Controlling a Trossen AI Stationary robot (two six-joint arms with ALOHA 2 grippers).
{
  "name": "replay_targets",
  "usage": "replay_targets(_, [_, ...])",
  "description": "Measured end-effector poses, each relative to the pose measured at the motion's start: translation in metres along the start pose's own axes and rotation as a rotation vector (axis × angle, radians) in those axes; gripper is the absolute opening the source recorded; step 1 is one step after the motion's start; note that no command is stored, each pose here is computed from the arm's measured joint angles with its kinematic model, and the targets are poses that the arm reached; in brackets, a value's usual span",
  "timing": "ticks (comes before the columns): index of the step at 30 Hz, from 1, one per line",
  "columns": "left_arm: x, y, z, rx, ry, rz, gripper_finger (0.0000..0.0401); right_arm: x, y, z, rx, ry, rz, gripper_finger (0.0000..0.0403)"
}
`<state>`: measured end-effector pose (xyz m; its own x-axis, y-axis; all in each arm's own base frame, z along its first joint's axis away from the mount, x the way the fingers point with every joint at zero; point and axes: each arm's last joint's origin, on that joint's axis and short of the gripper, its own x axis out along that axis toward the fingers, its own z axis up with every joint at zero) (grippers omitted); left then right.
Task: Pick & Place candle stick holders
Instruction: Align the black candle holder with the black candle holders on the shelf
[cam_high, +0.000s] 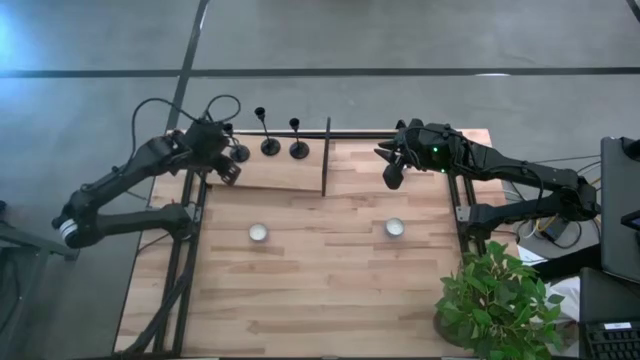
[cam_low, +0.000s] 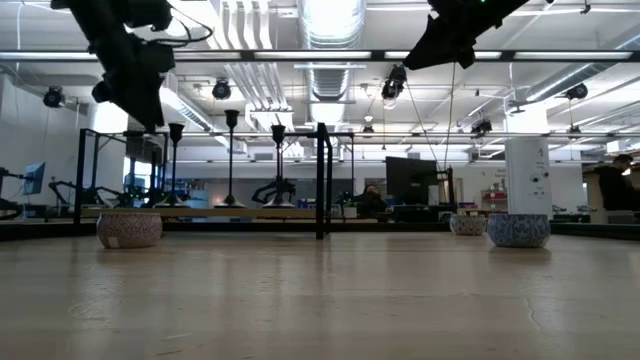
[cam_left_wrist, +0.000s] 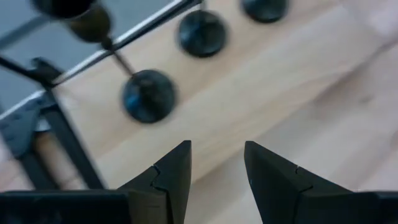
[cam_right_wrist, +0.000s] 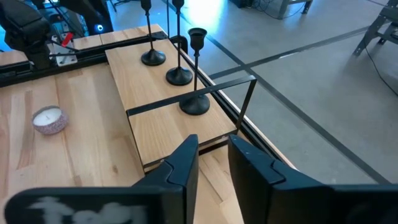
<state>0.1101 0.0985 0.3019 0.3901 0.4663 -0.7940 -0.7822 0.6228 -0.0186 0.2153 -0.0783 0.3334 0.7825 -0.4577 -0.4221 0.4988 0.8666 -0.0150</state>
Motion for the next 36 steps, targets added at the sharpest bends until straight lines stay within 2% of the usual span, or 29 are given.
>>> replay_targets(4, [-0.010,-0.002,-0.003,-0.027,-0.021,-0.106,0.0153,0.000,0.000,0.000,0.000,0.000,0.000,0.0090])
replay_targets(11, [-0.037,-0.004,-0.015,-0.121,-0.118,-0.177,0.0135,0.000,0.000,0.000,0.000,0.000,0.000,0.0084])
replay_targets(14, [-0.054,-0.008,-0.015,-0.162,-0.180,-0.241,0.0124,0.000,0.000,0.000,0.000,0.000,0.000,0.0078])
replay_targets(19, [-0.082,-0.027,-0.004,-0.172,-0.313,-0.422,0.0105,0.000,0.000,0.000,0.000,0.000,0.000,0.0068])
replay_targets(22, [-0.092,-0.048,0.003,-0.126,-0.348,-0.464,0.0094,0.000,0.000,0.000,0.000,0.000,0.000,0.0065])
replay_targets(25, [-0.103,-0.072,0.002,-0.067,-0.384,-0.410,0.0083,0.000,0.000,0.000,0.000,0.000,0.000,0.0063])
replay_targets(29, [-0.122,-0.098,-0.008,-0.002,-0.539,-0.254,0.0073,0.000,0.000,0.000,0.000,0.000,0.000,0.0066])
replay_targets(33, [-0.133,-0.116,-0.021,-0.031,-0.729,-0.121,0.0071,0.000,0.000,0.000,0.000,0.000,0.000,0.0073])
replay_targets(36, [-0.127,-0.132,-0.027,-0.041,-0.768,-0.070,0.0071,0.000,0.000,0.000,0.000,0.000,0.000,0.0079])
